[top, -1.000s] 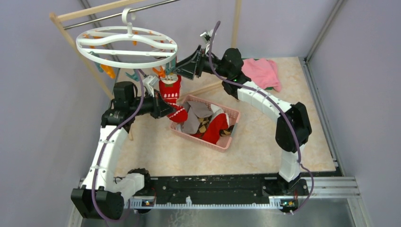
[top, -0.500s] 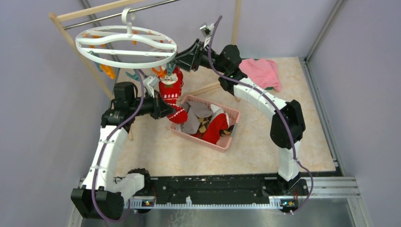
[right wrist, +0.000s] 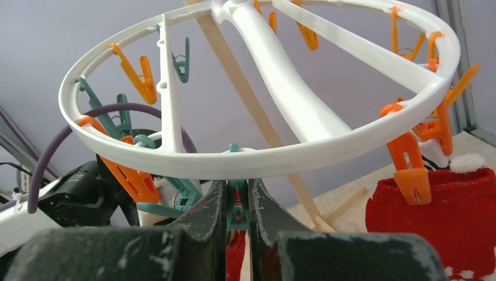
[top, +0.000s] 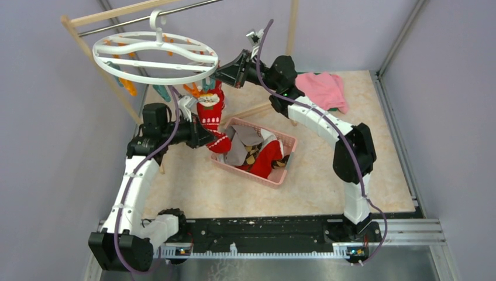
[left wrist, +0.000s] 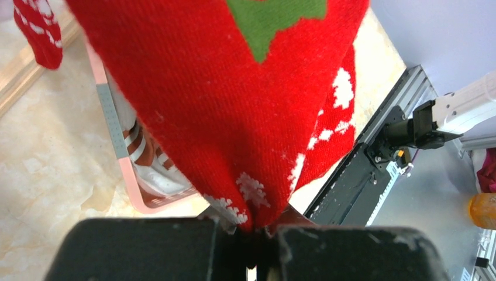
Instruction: Remove the socks clipped to the hanger
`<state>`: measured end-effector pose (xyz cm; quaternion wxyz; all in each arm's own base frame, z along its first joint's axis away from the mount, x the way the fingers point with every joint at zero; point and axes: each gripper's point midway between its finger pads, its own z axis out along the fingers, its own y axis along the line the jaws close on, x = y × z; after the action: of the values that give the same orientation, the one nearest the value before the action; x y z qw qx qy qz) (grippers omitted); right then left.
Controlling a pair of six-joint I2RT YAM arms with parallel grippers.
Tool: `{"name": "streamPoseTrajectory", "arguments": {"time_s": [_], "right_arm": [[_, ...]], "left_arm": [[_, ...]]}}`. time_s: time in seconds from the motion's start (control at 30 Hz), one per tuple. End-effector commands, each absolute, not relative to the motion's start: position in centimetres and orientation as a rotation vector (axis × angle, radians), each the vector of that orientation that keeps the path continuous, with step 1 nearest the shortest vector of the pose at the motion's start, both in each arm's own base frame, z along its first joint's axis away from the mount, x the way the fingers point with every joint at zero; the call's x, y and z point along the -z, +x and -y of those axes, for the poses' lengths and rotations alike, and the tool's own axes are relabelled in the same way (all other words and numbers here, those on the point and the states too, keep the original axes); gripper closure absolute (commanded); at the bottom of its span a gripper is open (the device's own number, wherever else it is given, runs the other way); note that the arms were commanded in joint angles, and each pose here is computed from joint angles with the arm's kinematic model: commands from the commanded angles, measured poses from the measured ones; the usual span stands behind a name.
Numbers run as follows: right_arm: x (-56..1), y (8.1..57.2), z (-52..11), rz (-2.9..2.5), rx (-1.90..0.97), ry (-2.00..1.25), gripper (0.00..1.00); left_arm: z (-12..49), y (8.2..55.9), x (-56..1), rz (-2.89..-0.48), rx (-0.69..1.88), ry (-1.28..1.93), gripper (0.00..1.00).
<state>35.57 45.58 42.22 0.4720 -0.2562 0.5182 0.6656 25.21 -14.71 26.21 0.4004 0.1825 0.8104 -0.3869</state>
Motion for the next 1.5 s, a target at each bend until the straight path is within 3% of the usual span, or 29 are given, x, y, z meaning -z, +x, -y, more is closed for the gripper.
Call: {"name": "streamPoseTrajectory", "arguments": {"time_s": [0.0,0.43,0.73,1.1,1.23,1.3,1.4,1.43,1.47], "right_arm": [[-45.4,34.6,-46.1,-1.176,-1.598,-0.65,1.0],[-45.0,34.5,-47.0,-1.21,-1.575,-0.652,1.0],[-44.1,34.9,-47.1,-1.246,-1.569,-0.634,1.0],[-43.0,35.2,-47.1,-1.277,-1.553,-0.62,1.0],[-42.7,35.1,-47.1,-1.282,-1.552,-0.624,1.0],[-42.6,35.1,-47.1,-1.286,-1.551,-0.627,1.0],[-42.2,35.1,-47.2,-1.3,-1.538,-0.633,1.0],[-42.1,35.1,-47.2,-1.304,-1.532,-0.636,1.0],[-41.9,35.2,-47.1,-1.31,-1.526,-0.636,1.0]], "left_arm": [[14.7,25.8,-25.4,-2.032,0.976,0.448,1.0],[16.1,26.0,-24.4,-1.981,1.037,0.545,1.0],[18.8,27.5,-21.2,-2.079,1.094,0.631,1.0],[23.7,27.4,-18.9,-2.145,1.186,0.754,0.75],[25.7,25.7,-17.5,-2.185,1.212,0.815,0.73],[26.5,24.9,-17.0,-2.195,1.213,0.866,0.63],[26.5,24.6,-16.8,-2.211,1.188,0.895,0.13],[26.4,24.8,-17.3,-2.203,1.171,0.901,0.03],[26.1,24.8,-17.6,-2.201,1.145,0.929,0.01]]}}
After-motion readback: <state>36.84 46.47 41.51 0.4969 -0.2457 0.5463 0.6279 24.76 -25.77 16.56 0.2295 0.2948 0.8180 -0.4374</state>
